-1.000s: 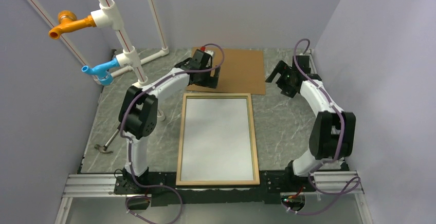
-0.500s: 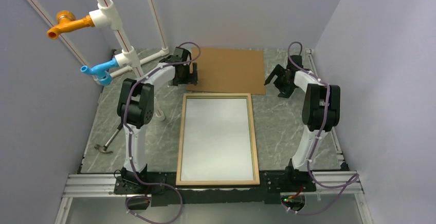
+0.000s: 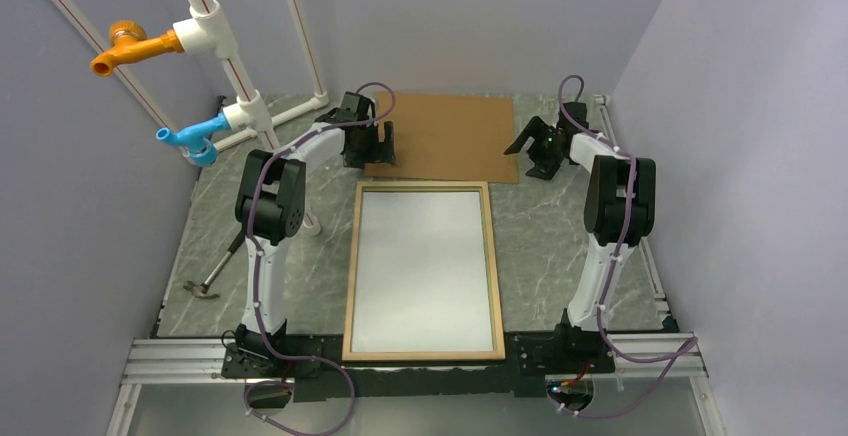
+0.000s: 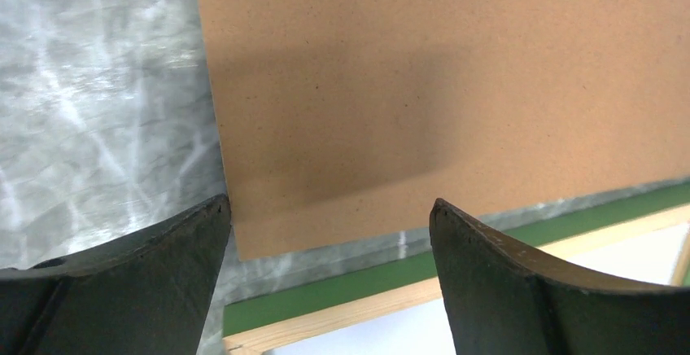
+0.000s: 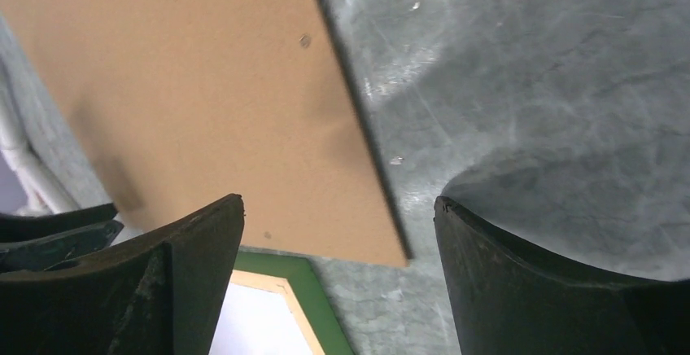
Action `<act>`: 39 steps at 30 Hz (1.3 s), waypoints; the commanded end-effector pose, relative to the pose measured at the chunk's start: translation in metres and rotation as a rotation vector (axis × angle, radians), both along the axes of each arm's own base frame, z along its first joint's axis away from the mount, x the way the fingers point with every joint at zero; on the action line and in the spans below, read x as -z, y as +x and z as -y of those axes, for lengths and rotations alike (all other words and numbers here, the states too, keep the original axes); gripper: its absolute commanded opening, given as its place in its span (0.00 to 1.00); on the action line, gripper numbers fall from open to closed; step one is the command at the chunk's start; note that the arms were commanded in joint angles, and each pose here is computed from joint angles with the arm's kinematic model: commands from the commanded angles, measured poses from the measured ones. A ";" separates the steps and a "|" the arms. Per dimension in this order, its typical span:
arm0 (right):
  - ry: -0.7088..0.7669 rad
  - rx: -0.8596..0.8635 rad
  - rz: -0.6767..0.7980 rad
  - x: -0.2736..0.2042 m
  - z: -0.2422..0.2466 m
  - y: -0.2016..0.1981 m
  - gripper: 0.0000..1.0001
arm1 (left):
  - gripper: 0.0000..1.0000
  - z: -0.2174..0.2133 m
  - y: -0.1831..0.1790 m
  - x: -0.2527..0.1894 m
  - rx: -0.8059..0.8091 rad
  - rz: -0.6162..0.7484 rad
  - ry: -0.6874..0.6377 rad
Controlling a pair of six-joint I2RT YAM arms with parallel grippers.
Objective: Put the photo into the frame
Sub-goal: Pick up the photo frame item at the center of the board.
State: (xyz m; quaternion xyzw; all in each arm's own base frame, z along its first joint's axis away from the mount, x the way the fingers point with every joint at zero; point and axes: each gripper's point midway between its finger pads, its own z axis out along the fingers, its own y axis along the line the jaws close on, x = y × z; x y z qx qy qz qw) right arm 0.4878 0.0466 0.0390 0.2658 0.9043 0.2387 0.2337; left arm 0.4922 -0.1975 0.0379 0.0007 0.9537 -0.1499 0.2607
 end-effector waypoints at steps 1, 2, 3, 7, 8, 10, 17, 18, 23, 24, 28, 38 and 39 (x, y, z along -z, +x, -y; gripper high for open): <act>0.126 -0.063 -0.010 0.011 -0.026 -0.005 0.88 | 0.94 0.024 0.004 -0.003 0.052 -0.005 -0.158; 0.150 -0.070 -0.003 0.009 -0.030 -0.005 0.88 | 0.94 0.028 0.003 -0.004 0.057 -0.007 -0.176; 0.167 -0.075 0.001 0.008 -0.032 -0.006 0.88 | 0.93 0.031 0.003 -0.006 0.063 -0.007 -0.194; 0.188 -0.085 0.023 -0.002 -0.034 -0.003 0.88 | 0.90 0.044 0.004 -0.020 0.100 0.013 -0.272; 0.190 -0.086 0.029 -0.006 -0.034 -0.002 0.88 | 0.88 0.047 0.004 -0.025 0.112 0.024 -0.289; 0.197 -0.090 0.049 -0.017 -0.033 0.000 0.88 | 0.85 0.054 0.005 -0.035 0.137 0.046 -0.311; 0.236 -0.107 0.132 -0.065 -0.034 0.003 0.88 | 0.86 0.072 0.002 -0.066 0.208 0.106 -0.343; 0.238 -0.109 0.142 -0.071 -0.034 0.003 0.88 | 0.86 0.074 0.001 -0.070 0.214 0.112 -0.346; 0.238 -0.119 0.195 -0.104 -0.032 0.000 0.88 | 0.86 0.085 -0.003 -0.095 0.249 0.154 -0.376; 0.242 -0.121 0.208 -0.111 -0.031 -0.001 0.88 | 0.86 0.087 -0.003 -0.101 0.257 0.161 -0.382; 0.248 -0.136 0.234 -0.131 -0.032 -0.006 0.88 | 0.86 0.097 -0.006 -0.125 0.289 0.197 -0.398; 0.241 -0.154 0.170 -0.127 -0.037 -0.054 0.89 | 0.86 0.094 -0.042 -0.141 0.284 0.177 -0.351; 0.235 -0.154 0.162 -0.125 -0.036 -0.061 0.89 | 0.86 0.093 -0.048 -0.140 0.281 0.167 -0.343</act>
